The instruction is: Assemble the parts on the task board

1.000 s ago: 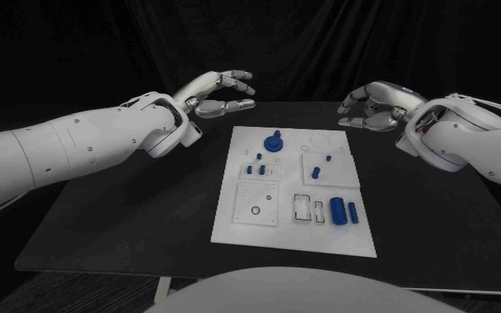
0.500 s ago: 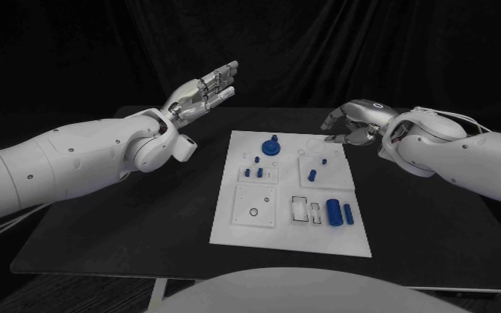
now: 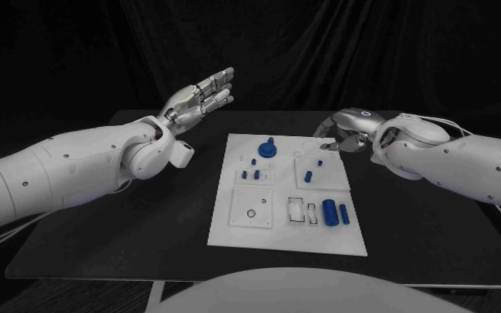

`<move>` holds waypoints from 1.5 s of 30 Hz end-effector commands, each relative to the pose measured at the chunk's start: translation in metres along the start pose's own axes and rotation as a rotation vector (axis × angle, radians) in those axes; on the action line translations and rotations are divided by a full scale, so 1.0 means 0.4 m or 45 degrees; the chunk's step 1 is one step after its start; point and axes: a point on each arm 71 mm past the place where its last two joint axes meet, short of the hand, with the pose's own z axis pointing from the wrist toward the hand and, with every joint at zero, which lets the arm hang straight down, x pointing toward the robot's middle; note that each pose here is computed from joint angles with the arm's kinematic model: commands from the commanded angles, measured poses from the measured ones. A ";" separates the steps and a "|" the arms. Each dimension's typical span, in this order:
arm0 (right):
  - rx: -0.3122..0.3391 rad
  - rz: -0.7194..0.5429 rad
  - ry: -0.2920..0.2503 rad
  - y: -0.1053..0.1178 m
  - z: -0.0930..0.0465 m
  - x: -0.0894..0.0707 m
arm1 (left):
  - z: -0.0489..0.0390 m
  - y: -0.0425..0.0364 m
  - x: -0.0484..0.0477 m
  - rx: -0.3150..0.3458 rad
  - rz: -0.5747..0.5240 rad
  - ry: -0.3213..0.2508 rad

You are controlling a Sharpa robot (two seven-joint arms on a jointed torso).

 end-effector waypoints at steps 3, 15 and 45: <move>0.041 -0.050 0.085 -0.009 0.000 0.032 | -0.004 -0.018 0.000 0.160 -0.048 -0.002; 0.099 -0.098 0.128 -0.025 0.000 0.062 | -0.004 -0.009 0.008 0.155 -0.064 0.010; 0.136 -0.108 0.179 -0.045 0.026 0.136 | -0.011 0.010 0.021 0.137 -0.104 0.039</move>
